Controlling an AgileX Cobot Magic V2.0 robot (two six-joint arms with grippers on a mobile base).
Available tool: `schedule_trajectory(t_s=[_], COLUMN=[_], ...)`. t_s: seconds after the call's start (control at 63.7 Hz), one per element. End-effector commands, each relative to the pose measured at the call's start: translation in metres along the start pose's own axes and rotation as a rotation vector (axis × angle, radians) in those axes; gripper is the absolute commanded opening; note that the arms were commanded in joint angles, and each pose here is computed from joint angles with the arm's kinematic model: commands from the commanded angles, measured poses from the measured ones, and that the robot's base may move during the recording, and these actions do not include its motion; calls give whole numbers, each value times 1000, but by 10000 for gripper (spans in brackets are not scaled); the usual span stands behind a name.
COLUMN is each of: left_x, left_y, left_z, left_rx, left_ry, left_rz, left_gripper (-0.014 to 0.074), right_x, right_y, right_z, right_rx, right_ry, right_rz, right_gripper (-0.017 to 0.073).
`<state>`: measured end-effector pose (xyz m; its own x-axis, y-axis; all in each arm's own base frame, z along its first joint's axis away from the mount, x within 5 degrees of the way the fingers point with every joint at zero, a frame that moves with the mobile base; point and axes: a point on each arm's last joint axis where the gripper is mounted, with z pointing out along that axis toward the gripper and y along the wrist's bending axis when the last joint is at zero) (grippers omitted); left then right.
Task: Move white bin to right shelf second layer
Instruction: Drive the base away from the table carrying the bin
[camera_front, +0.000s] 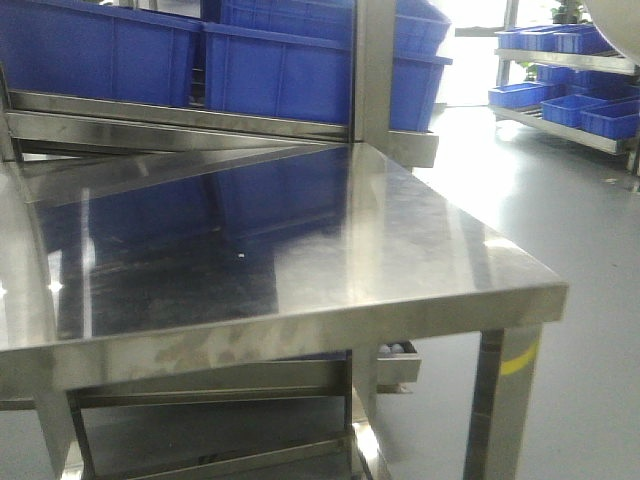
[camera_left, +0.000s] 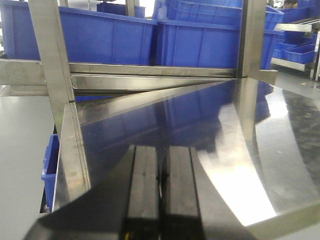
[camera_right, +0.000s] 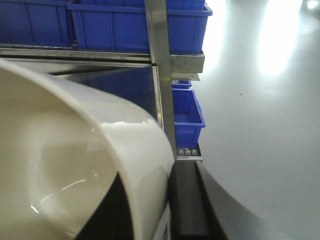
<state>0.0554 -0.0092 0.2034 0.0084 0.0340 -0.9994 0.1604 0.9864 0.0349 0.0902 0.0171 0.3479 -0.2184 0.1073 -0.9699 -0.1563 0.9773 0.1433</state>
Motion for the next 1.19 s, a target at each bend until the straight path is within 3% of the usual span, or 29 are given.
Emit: schedule_trajectory(t_s=[0.0,1.177], left_x=[4,4], left_y=[0,0], left_z=[0,0], left_rx=[-2,-2], left_ry=[-62,-62], left_rz=[-9,-9], left_gripper=[85,85], right_x=[-18,-18], right_y=[2,2], right_z=[-4,-4], right_rx=[-13,-13], right_ry=[-128,-128], right_rz=[-6,-6], right_gripper=[55,55])
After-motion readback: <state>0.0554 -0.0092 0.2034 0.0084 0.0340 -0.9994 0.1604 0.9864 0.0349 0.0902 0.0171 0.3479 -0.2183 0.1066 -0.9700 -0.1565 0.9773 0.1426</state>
